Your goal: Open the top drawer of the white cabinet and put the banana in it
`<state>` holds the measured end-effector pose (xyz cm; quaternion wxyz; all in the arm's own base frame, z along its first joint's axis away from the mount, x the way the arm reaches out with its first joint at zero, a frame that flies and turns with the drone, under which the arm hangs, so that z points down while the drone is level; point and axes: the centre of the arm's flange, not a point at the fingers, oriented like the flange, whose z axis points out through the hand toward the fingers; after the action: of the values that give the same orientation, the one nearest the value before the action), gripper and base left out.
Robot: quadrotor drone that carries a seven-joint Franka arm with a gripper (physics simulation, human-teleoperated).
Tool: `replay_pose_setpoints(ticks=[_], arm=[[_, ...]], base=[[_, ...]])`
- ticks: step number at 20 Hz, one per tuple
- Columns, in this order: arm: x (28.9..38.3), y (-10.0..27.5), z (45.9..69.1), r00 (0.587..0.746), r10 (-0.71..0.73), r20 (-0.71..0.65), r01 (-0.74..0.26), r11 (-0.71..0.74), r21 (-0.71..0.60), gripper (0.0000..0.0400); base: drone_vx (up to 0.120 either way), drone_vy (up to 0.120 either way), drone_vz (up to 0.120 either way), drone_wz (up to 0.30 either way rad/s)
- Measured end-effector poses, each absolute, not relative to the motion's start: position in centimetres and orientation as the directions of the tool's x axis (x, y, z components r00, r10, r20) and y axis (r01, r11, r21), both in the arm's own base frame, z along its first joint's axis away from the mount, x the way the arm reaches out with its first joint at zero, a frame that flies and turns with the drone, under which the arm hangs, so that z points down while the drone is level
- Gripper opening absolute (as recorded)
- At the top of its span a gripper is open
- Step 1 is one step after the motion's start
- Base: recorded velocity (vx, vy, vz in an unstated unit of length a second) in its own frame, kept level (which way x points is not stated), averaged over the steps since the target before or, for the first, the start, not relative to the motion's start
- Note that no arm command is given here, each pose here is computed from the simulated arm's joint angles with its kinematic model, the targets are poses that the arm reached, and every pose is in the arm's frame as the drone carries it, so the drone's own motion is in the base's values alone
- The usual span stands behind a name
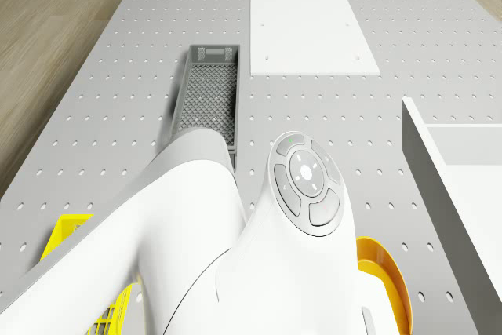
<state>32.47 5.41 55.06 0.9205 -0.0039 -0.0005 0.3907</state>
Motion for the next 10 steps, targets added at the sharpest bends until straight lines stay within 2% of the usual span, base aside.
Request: replay_pose_setpoints(ticks=[2,10], arm=[[32.47,5.41,55.06,0.695,0.719,-0.002,-0.719,0.695,-0.008,0.0189],[32.47,5.41,55.06,0.695,0.719,-0.002,-0.719,0.695,-0.008,0.0189]], base=[[0.0,-0.12,0.0,0.0],[0.0,-0.12,0.12,0.0]])
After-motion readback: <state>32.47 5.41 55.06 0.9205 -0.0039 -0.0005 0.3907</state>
